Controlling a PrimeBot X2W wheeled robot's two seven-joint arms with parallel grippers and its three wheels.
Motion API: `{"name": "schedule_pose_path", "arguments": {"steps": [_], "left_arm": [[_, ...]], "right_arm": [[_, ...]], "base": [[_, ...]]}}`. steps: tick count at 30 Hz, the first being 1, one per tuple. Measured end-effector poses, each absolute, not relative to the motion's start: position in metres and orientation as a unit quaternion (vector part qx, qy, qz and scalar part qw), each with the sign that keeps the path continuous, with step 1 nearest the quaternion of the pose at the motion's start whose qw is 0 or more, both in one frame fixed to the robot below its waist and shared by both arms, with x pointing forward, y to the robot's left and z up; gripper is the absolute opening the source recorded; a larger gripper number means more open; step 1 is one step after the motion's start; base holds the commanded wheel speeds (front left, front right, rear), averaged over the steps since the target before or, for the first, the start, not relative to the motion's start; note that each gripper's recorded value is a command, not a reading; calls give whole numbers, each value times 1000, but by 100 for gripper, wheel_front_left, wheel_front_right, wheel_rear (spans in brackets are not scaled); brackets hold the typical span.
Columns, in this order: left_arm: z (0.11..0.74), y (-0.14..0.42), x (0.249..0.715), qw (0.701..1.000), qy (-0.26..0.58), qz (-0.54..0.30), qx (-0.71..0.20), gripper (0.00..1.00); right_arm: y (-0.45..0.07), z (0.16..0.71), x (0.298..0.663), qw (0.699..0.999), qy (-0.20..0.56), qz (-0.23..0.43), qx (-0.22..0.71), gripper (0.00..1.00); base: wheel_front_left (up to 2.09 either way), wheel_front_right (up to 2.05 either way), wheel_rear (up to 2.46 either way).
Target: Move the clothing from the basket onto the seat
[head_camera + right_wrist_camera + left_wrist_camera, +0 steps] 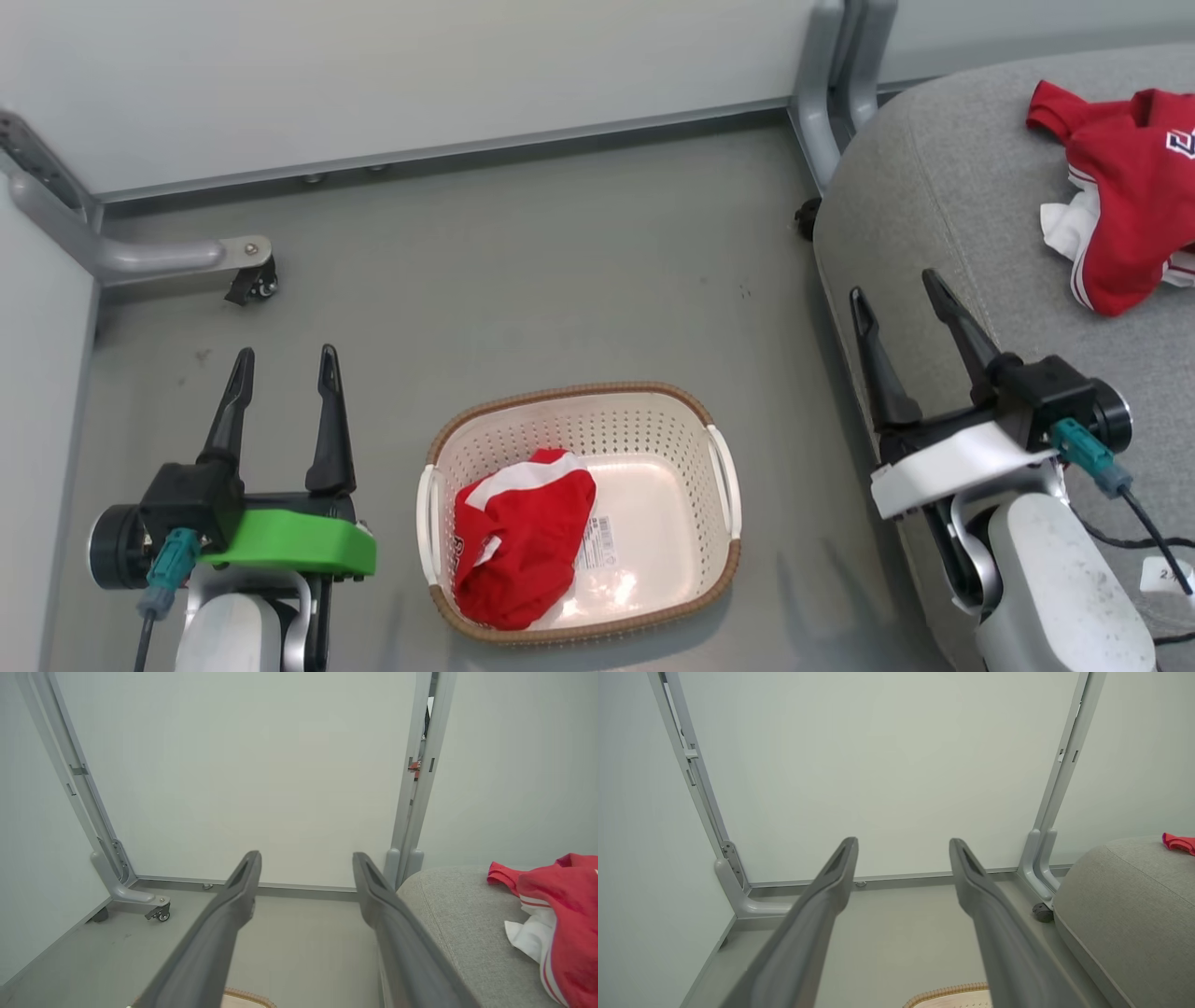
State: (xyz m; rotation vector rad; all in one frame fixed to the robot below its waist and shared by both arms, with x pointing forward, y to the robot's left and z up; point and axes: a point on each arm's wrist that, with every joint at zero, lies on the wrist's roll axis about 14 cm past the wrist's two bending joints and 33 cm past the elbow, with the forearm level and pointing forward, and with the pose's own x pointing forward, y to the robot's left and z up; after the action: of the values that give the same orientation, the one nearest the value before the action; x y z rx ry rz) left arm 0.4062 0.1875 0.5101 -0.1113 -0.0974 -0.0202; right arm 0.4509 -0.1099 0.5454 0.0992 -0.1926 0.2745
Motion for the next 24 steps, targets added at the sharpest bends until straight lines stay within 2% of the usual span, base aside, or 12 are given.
{"name": "schedule_pose_path", "arguments": {"steps": [24], "left_arm": [[517,202,371,997,-59,17,-54,100]], "right_arm": [[-113,539,405,985,-89,127,71,100]], "base": [[0,0,0]]}}
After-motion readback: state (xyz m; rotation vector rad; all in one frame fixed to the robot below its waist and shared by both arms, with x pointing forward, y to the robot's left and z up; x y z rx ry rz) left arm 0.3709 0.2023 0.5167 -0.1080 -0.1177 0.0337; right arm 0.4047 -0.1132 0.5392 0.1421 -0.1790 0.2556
